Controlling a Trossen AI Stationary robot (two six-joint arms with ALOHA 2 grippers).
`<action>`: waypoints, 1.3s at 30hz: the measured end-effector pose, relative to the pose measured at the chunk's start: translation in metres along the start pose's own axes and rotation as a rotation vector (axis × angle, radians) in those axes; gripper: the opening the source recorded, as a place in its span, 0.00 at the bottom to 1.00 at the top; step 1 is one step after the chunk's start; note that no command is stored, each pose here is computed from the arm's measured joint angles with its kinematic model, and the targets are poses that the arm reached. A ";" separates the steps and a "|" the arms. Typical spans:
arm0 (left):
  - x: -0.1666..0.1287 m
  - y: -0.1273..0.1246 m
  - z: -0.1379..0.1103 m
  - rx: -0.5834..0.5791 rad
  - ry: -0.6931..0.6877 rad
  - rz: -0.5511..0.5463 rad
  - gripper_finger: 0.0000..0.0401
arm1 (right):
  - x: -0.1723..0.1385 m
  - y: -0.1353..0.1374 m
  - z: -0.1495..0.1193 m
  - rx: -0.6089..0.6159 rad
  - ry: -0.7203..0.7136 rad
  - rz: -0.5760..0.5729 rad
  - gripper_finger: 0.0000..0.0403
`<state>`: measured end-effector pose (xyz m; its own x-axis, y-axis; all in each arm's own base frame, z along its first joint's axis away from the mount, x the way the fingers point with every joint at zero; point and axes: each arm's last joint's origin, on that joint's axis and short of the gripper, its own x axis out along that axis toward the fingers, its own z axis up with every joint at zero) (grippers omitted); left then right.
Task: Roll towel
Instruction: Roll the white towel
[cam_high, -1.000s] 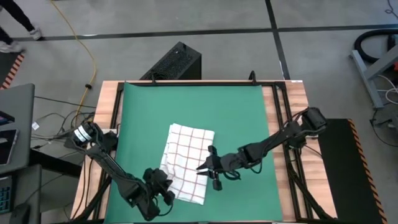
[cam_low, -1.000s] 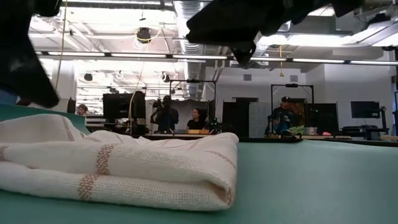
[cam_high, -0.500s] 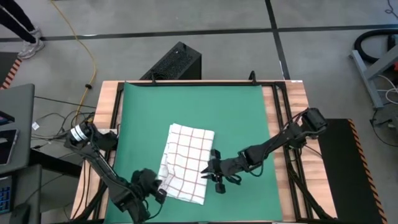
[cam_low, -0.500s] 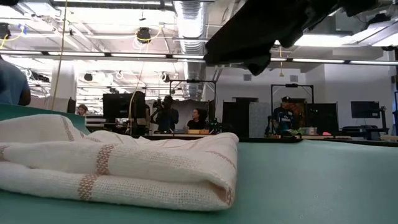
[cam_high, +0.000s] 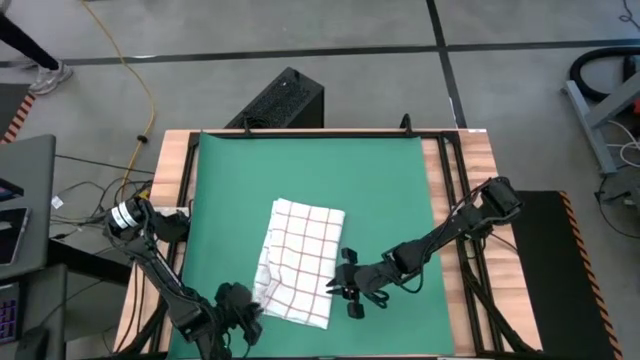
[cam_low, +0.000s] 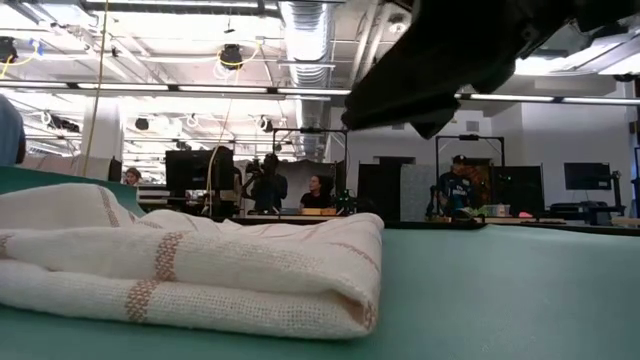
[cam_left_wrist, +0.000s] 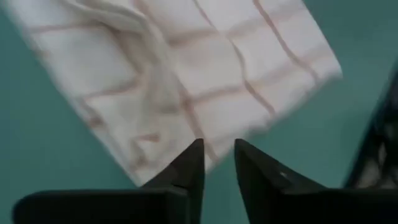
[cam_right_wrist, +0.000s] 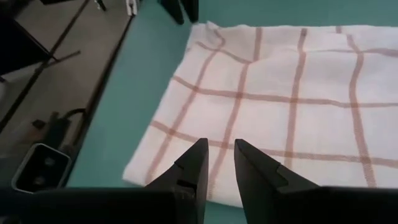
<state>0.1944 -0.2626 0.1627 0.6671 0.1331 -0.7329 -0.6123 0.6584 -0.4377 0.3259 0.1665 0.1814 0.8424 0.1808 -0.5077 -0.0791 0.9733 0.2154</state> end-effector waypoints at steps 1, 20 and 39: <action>0.001 -0.001 0.001 0.030 0.027 -0.002 0.23 | 0.000 0.000 0.000 0.005 -0.001 0.000 0.25; 0.002 0.008 0.011 0.164 0.110 0.161 0.33 | 0.000 0.000 0.000 0.032 0.002 0.007 0.25; 0.002 0.009 0.012 0.248 0.103 0.162 0.37 | 0.000 0.000 0.000 0.036 0.005 0.005 0.25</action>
<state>0.1955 -0.2477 0.1631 0.5150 0.1842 -0.8372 -0.5765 0.7972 -0.1792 0.3258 0.1664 0.1813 0.8394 0.1861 -0.5107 -0.0638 0.9668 0.2474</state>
